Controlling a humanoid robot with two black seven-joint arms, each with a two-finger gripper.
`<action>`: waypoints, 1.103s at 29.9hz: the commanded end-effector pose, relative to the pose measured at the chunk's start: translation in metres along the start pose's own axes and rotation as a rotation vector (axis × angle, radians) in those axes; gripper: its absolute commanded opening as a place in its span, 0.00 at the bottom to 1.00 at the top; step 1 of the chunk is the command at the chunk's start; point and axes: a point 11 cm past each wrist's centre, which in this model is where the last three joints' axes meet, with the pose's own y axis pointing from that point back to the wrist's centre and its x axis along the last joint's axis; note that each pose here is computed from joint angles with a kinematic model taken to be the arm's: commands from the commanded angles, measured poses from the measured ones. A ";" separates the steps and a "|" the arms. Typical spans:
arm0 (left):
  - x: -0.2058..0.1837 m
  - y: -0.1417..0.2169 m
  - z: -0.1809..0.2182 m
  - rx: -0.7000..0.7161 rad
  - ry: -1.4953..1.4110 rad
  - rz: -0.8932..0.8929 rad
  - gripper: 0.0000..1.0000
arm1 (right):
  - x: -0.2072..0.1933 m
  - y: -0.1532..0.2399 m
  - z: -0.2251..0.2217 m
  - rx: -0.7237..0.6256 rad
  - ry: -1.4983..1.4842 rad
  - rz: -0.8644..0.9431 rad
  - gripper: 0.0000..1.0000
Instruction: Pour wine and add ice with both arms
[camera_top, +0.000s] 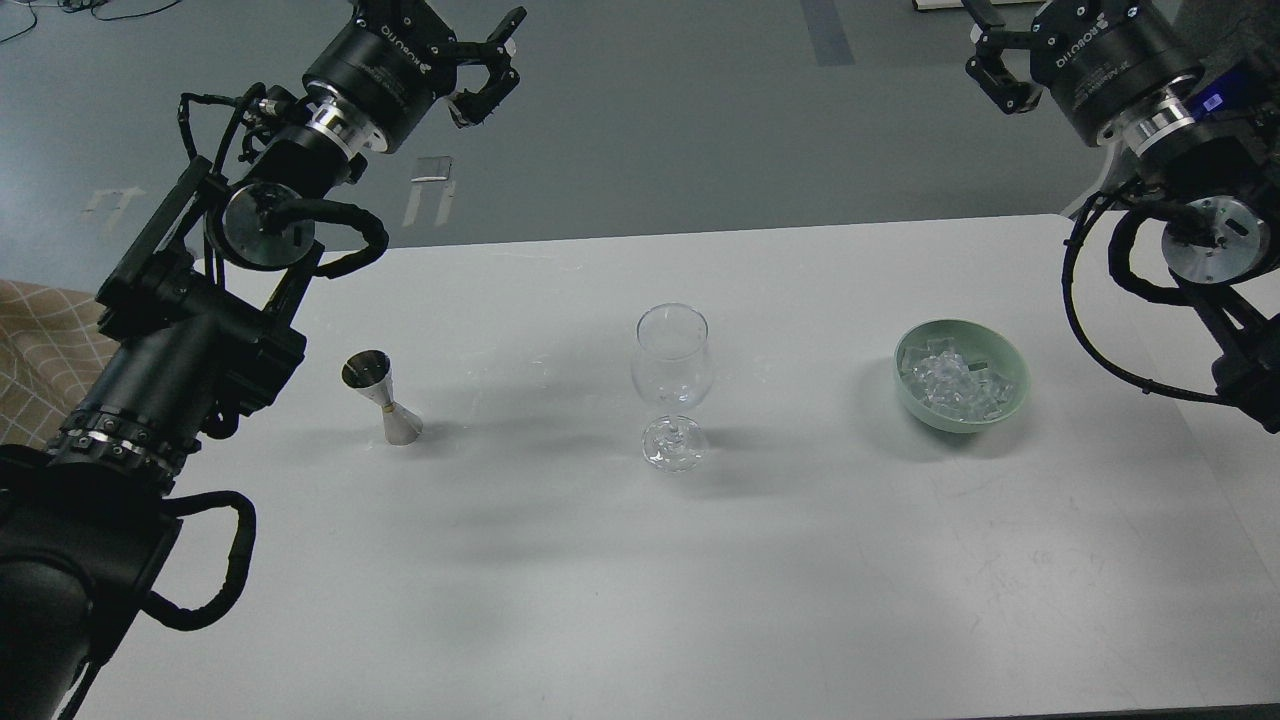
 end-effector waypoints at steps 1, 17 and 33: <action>0.001 0.001 -0.005 0.007 0.006 0.002 0.98 | 0.001 0.002 0.003 -0.004 -0.003 0.004 1.00; 0.005 0.006 -0.017 0.051 -0.010 0.012 0.98 | -0.003 -0.001 0.009 -0.006 -0.011 0.022 1.00; 0.026 0.018 0.000 0.026 -0.032 0.068 0.98 | -0.003 -0.005 0.000 0.015 -0.007 0.025 1.00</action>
